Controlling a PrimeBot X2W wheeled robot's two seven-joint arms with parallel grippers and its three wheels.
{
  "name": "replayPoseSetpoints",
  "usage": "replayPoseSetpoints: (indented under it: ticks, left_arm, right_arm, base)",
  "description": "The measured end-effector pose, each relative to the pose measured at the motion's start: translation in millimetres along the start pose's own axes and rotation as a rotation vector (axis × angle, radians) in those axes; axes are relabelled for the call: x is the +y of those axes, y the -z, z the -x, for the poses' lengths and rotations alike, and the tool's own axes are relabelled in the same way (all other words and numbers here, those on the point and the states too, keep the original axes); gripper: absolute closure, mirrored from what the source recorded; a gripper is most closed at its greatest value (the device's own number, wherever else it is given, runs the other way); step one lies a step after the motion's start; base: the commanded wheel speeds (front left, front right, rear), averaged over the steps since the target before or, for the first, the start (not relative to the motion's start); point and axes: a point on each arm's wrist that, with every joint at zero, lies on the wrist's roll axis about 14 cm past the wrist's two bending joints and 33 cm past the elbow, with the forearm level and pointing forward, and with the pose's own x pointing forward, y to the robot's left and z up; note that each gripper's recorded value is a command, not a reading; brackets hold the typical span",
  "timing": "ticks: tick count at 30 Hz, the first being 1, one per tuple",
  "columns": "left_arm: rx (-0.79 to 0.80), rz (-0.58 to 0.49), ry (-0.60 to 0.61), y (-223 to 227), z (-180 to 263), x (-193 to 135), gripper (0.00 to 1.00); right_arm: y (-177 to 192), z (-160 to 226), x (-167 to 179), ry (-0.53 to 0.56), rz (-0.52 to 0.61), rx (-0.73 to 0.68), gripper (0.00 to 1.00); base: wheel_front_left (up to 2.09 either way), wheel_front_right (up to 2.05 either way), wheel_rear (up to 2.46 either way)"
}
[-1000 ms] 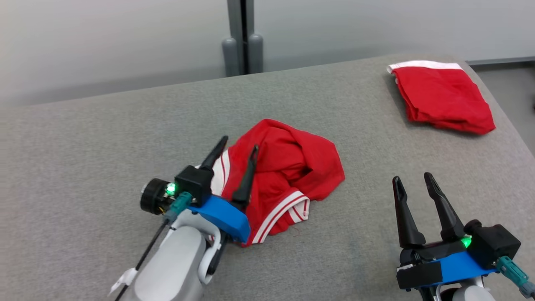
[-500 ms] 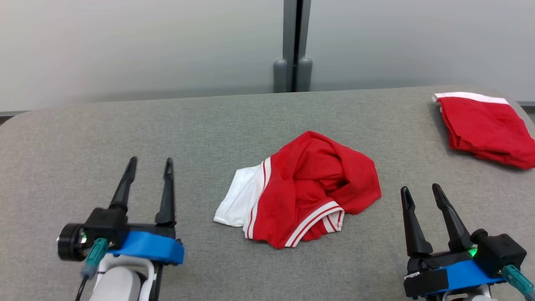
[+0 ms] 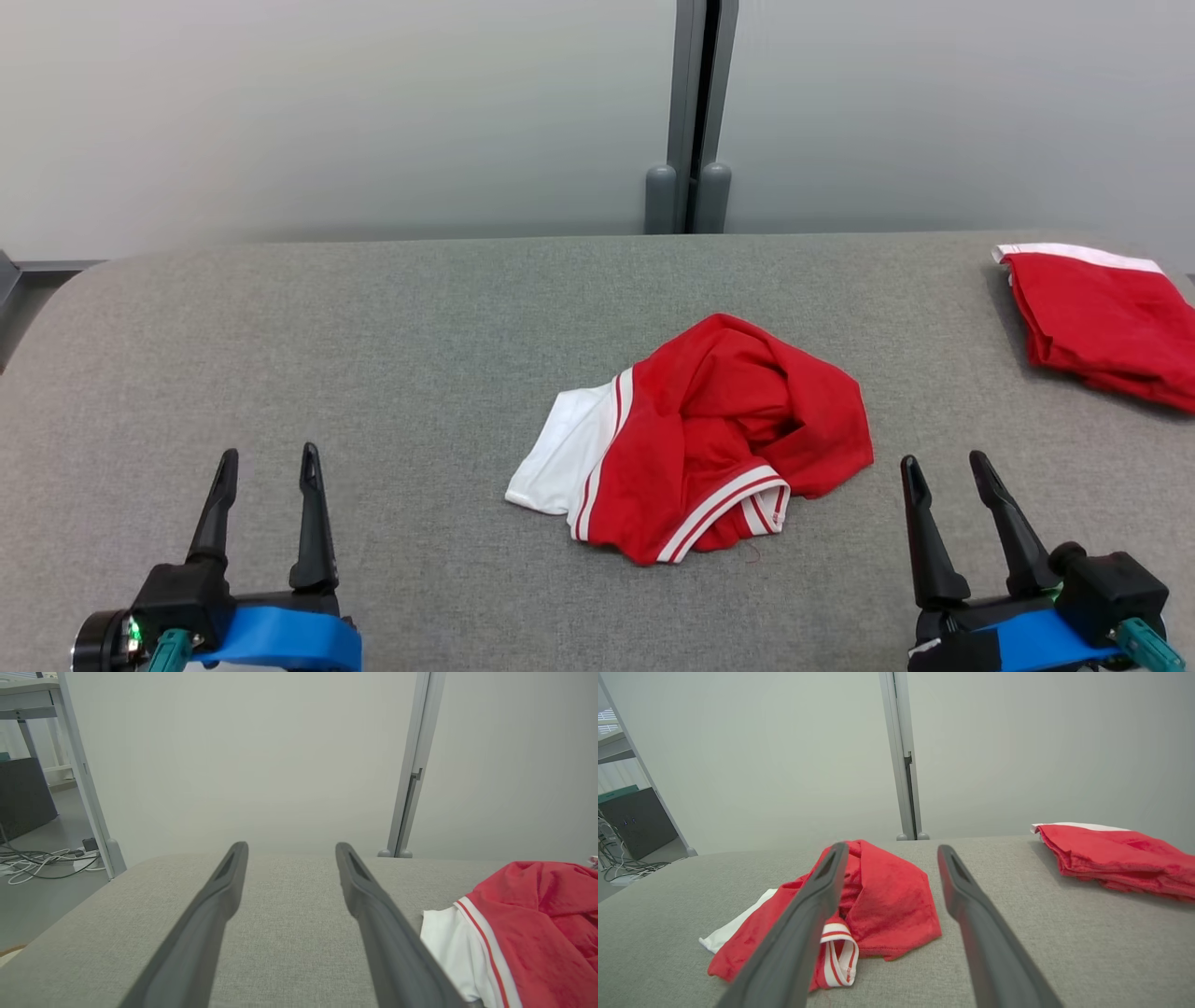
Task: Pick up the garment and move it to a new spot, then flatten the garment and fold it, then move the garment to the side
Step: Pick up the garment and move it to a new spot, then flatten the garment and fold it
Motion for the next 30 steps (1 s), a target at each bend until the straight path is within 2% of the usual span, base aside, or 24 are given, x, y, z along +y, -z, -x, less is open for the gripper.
replayPoseSetpoints:
  ticks: [6, 30]
  left_arm:
    - [0.008, 0.007, -0.029, 3.4, 8.2, 5.7, 0.0]
    - [0.036, -0.006, -0.011, 13.4, 6.9, 3.3, 0.0]
  right_arm:
    - [7.3, 8.1, -3.7, 0.014, -0.001, 0.025, 0.0]
    - [16.5, 11.2, -7.0, 0.025, -0.002, 0.054, 0.0]
  base:
    - [0.0, 0.0, 0.0]
    - [0.0, 0.0, 0.0]
